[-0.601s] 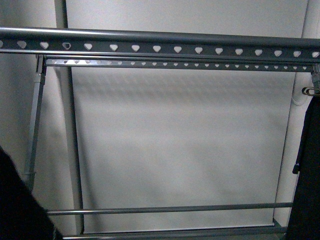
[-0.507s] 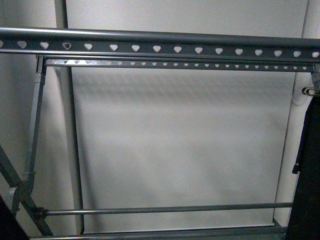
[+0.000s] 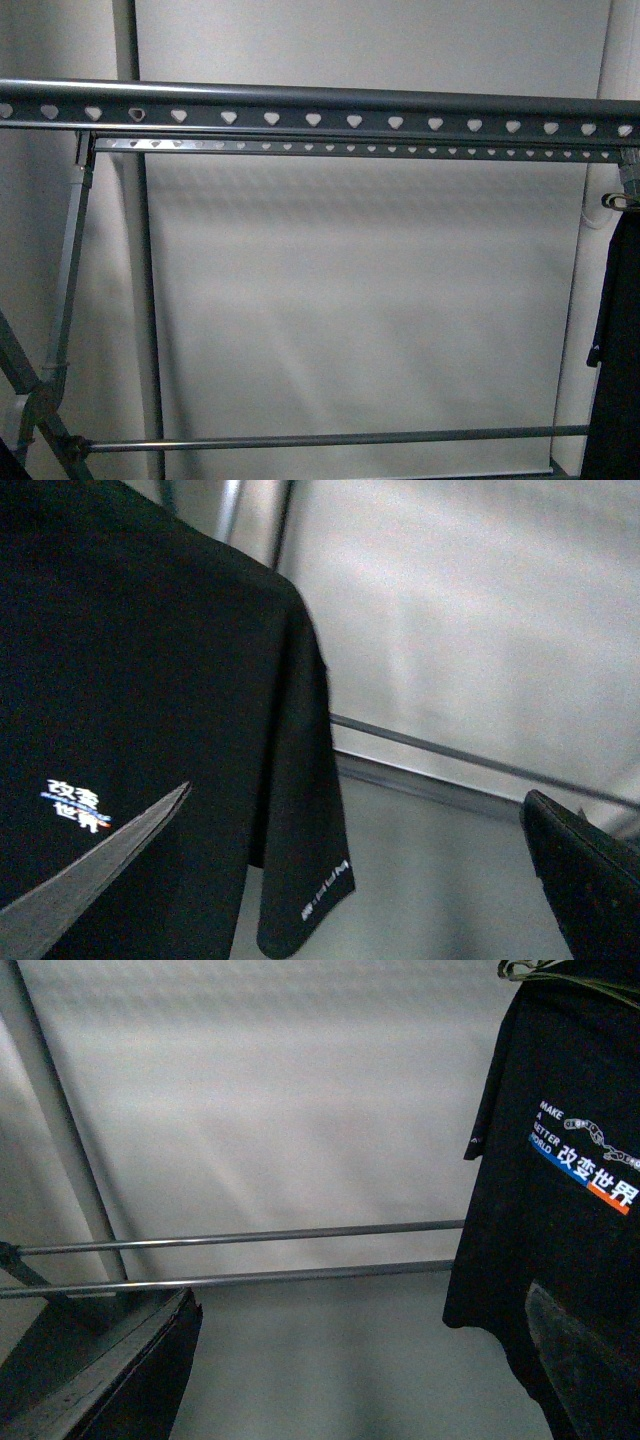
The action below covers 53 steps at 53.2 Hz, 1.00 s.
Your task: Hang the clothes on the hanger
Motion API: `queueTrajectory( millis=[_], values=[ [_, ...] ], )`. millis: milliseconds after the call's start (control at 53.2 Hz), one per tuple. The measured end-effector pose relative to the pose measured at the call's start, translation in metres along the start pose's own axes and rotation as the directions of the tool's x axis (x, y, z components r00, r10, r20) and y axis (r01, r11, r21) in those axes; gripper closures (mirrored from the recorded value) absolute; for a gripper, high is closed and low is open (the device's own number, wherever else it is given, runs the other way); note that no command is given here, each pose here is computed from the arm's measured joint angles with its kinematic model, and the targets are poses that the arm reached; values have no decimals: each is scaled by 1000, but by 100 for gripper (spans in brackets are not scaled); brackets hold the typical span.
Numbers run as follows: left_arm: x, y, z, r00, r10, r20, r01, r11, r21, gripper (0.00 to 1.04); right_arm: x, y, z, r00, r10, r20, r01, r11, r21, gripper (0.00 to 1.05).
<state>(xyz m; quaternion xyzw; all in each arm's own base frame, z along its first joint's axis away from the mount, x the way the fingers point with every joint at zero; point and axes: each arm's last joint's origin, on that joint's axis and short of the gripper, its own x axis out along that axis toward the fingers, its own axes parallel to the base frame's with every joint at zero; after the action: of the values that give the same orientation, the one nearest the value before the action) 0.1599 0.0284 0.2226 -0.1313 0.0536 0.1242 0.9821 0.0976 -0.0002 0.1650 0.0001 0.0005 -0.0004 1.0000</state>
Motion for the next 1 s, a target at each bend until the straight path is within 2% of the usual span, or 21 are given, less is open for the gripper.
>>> queueTrajectory(
  millis=[169,300,507,732,808,845,995],
  values=[
    [54,-5,20,980,189,-58,-195,974,-117,7,0,0,0,1000,0,0,0,1000,0,7],
    [95,-6,34,921,373,-113,-389,897,-209,7,0,0,0,1000,0,0,0,1000,0,7],
    [127,3,41,853,506,-128,-521,810,-270,7,0,0,0,1000,0,0,0,1000,0,7],
    [164,13,42,812,562,-158,-583,762,-282,7,0,0,0,1000,0,0,0,1000,0,7],
    [169,15,43,801,571,-182,-599,752,-275,18,0,0,0,1000,0,0,0,1000,0,7],
    [169,17,42,797,571,-196,-604,749,-274,28,0,0,0,1000,0,0,0,1000,0,7],
    [162,21,40,820,521,-239,-572,767,-292,55,0,0,0,1000,0,0,0,1000,0,7]
  ],
)
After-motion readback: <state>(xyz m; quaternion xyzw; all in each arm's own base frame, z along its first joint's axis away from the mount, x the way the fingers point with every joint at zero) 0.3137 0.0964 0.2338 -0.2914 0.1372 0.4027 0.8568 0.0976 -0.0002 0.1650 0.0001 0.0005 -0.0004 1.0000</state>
